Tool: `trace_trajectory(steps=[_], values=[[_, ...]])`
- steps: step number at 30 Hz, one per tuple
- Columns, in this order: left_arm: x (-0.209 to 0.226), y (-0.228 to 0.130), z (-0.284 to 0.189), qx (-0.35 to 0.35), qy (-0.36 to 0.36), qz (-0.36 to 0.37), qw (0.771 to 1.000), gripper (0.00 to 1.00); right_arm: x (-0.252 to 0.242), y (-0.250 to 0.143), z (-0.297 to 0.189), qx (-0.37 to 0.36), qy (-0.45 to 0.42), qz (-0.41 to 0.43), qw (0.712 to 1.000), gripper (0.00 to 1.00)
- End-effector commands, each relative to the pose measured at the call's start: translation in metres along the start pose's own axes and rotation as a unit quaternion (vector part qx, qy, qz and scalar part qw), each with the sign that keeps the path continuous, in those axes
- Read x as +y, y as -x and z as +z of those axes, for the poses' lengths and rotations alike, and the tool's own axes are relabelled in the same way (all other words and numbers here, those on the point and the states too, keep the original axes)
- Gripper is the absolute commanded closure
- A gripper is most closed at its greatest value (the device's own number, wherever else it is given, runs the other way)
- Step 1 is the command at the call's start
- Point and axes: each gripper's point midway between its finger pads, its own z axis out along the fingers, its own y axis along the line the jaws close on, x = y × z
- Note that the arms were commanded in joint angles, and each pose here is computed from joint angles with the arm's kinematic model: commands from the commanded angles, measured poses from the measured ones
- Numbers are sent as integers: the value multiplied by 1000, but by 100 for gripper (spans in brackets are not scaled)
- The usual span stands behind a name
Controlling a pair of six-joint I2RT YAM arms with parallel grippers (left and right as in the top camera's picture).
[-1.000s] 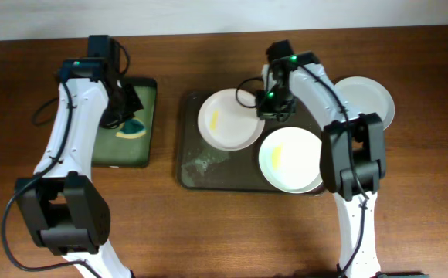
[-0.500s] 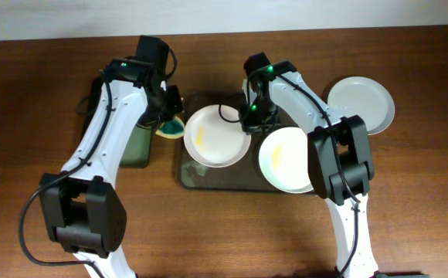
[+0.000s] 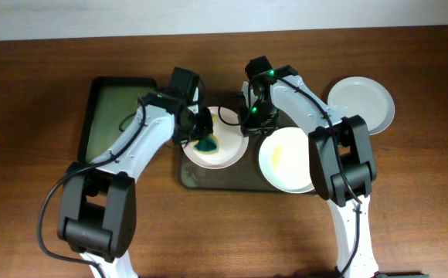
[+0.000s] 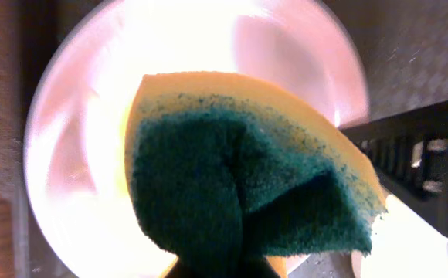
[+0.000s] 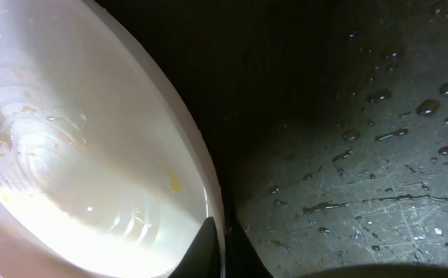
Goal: Clean dirty plates on tray and stack at the side
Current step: 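Scrub the held plate with the sponge in the left gripper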
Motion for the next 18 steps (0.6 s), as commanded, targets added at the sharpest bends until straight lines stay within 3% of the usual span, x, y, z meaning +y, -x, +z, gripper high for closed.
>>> trace_trajectory(steps=[1, 7, 18], values=[[-4, 0, 5, -12, -21, -23, 999, 100, -11, -15, 20, 32, -20, 5, 999, 96], [0, 0, 16, -25, -30, -74, 996, 100, -12, -15, 20, 32, -20, 5, 999, 96], [2, 13, 29, -75, -43, -102, 991, 100, -12, -15, 20, 31, -20, 5, 999, 96]])
